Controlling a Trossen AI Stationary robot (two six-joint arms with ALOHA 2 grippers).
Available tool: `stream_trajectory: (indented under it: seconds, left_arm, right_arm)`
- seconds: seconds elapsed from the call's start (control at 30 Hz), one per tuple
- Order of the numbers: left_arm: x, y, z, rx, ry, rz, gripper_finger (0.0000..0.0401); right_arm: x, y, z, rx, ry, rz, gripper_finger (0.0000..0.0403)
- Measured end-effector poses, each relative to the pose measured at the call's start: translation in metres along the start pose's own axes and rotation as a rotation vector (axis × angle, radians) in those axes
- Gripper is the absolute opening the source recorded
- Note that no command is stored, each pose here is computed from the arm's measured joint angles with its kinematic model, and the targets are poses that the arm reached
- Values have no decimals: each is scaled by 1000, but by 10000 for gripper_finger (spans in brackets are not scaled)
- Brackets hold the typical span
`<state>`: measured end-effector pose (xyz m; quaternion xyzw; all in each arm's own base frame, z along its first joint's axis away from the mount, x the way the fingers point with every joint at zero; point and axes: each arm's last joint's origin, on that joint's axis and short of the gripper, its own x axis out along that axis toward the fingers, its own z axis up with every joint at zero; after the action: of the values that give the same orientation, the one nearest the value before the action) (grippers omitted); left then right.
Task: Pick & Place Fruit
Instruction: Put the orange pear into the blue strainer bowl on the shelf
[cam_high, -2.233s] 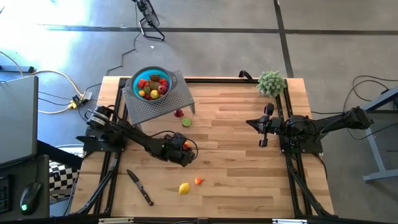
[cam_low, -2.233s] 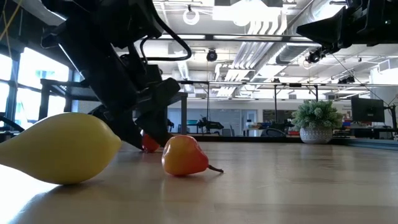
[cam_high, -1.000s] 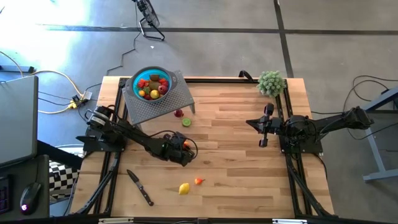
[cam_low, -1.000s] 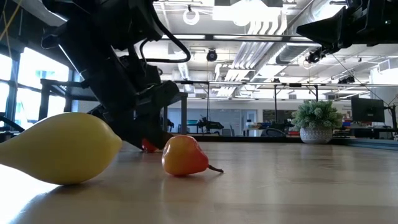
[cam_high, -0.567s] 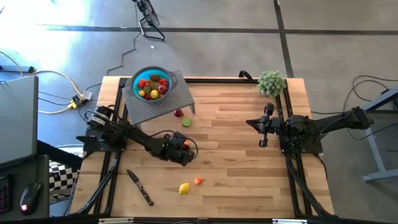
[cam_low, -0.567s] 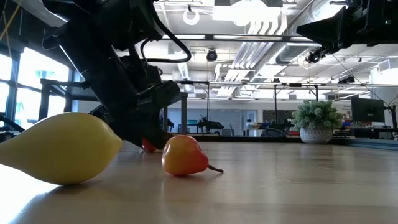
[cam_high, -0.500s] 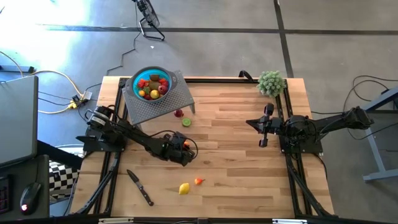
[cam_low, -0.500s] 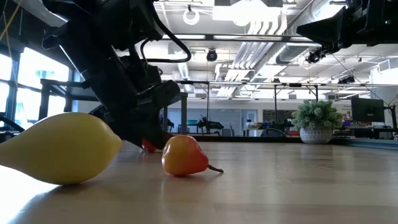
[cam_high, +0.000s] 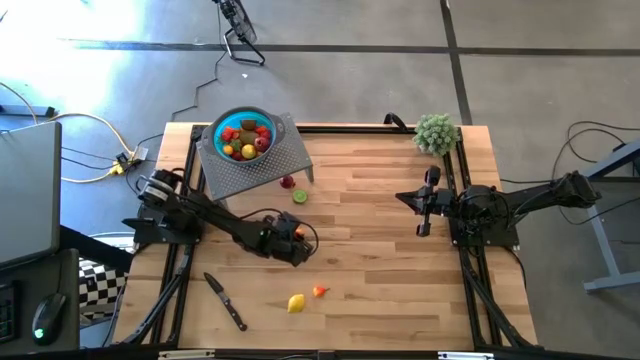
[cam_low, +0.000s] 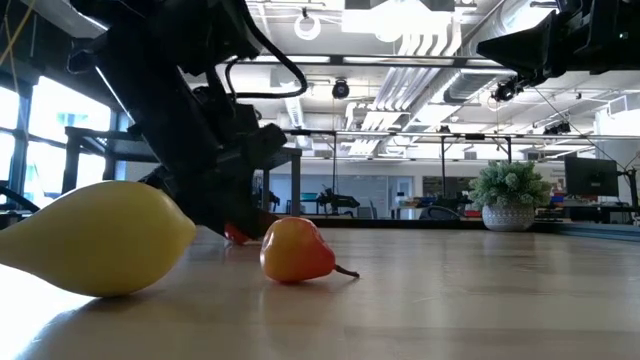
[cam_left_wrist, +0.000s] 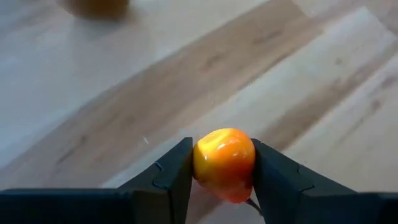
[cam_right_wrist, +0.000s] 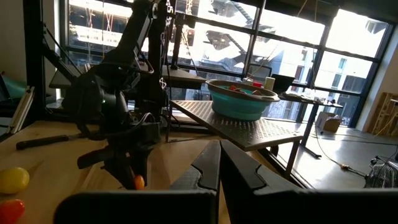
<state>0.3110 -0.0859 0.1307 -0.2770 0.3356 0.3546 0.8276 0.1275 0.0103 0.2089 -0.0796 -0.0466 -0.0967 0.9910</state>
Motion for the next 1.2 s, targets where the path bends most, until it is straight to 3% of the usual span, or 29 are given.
stream_trajectory:
  seconds: [0.5, 0.97, 1.2]
  left_arm:
    - [-67, 14, 42, 27, -49, -77, 139]
    - [-137, 35, 83, 75, -216, -244, 139]
    - [-164, 56, 97, 89, -310, -246, 139]
  right_arm:
    - [0, 0, 0, 0, 1, 0, 2]
    - [0, 0, 0, -2, 4, 1, 2]
    - [0, 0, 0, -1, 4, 1, 3]
